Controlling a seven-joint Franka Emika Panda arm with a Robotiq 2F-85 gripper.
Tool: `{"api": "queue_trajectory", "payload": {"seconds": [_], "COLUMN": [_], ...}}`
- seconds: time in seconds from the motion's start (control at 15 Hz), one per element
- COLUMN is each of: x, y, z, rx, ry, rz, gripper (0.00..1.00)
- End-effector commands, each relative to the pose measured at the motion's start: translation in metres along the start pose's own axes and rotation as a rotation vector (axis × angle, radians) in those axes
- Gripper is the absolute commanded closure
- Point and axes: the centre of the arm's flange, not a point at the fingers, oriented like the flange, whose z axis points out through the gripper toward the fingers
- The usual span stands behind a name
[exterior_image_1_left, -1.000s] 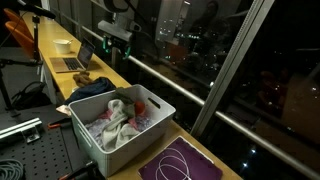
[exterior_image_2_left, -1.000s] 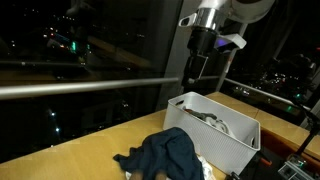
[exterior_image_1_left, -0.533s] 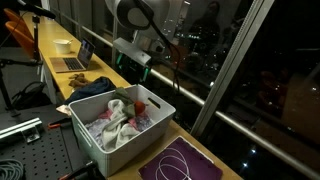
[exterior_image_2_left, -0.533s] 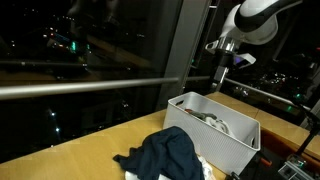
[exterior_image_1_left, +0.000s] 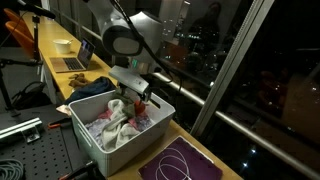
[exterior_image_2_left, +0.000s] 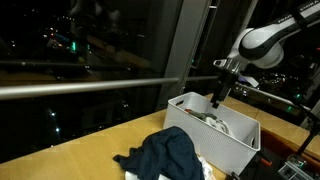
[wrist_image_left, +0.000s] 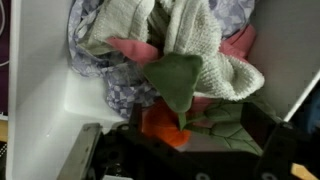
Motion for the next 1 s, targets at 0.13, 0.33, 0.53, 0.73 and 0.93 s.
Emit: {"api": "queue_trajectory", "payload": {"seconds": [0.13,0.33,0.53,0.73,0.93], "x": [-0.012,-0.020,-0.028,-0.035,-0.043], "y": [-0.030,-0.033,-0.026,-0.019,-0.013], "z": [0.045,0.067,0.080,0.087,0.089], "rx": [-0.140,-0.131,-0.110,-0.108,-0.112], "ry": [0.011,-0.025,-0.051,-0.060,-0.062], "rz": [-0.147,-0.174,-0.163,-0.144,-0.125], "gripper": [0.00,0.00,0.00,0.00,0.00]}}
